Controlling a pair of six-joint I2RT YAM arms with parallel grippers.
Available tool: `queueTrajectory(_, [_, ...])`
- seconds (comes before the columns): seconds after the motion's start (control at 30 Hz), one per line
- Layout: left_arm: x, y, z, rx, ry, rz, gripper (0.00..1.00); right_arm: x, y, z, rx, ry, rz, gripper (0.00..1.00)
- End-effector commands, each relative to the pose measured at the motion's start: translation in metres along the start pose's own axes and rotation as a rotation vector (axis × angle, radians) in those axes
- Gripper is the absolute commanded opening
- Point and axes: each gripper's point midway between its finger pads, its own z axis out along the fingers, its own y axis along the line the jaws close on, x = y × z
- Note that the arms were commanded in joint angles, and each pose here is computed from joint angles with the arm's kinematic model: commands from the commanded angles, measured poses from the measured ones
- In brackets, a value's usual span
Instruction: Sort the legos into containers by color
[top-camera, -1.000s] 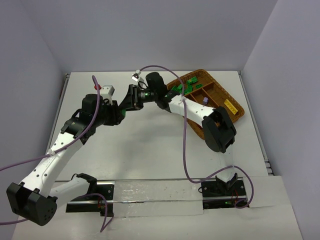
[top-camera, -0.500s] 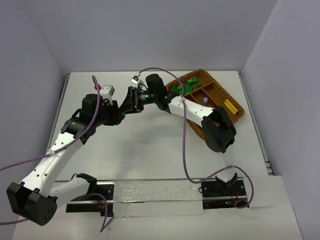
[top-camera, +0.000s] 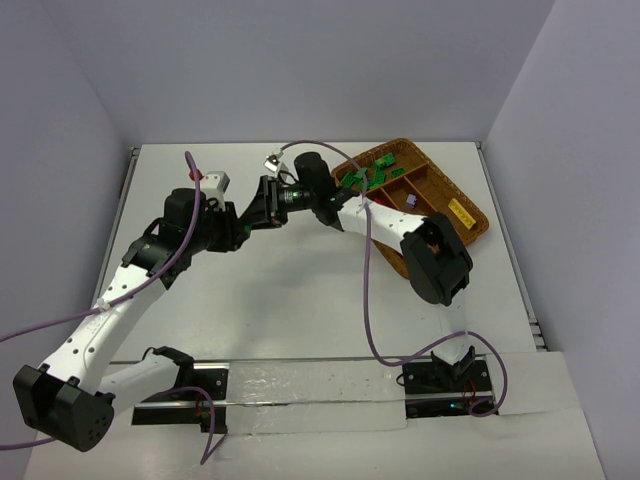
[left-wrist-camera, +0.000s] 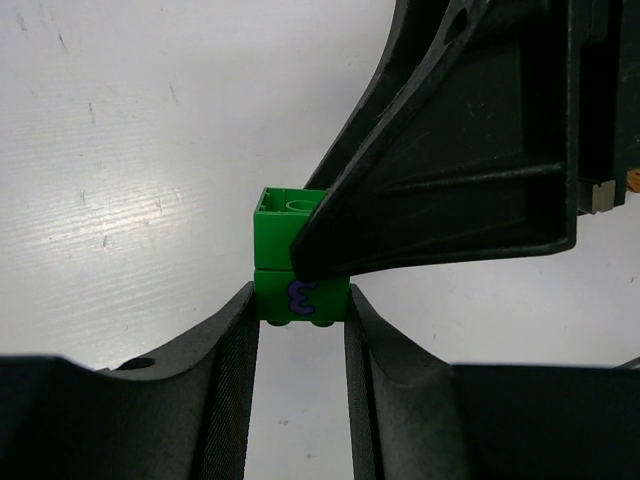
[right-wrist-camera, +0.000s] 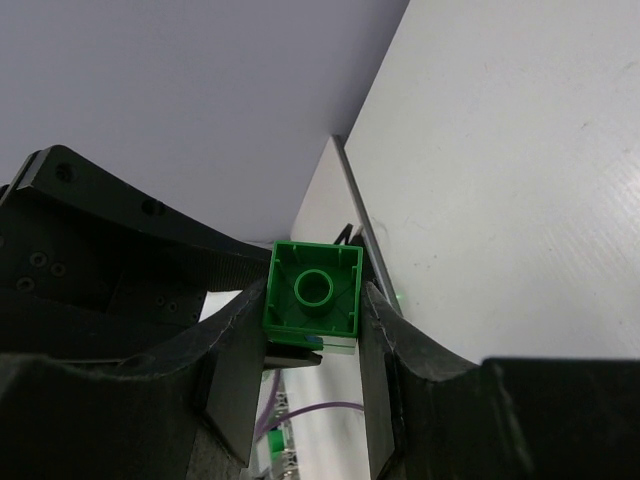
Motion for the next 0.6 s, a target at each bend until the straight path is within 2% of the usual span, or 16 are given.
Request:
queueTrajectory(0.0, [-0.01,-0.01,-0.005,0.05,-0.027,0.004,0.0,-0.005,0.032,-0.009,-0.141,0.001,-0.017,0.05])
queueTrajectory(0.57, [0.002,-0.014,0.008,0.087,0.005,-0.003,0.0,-0.025,0.022,-0.036,-0.09,-0.034,-0.019,0.03])
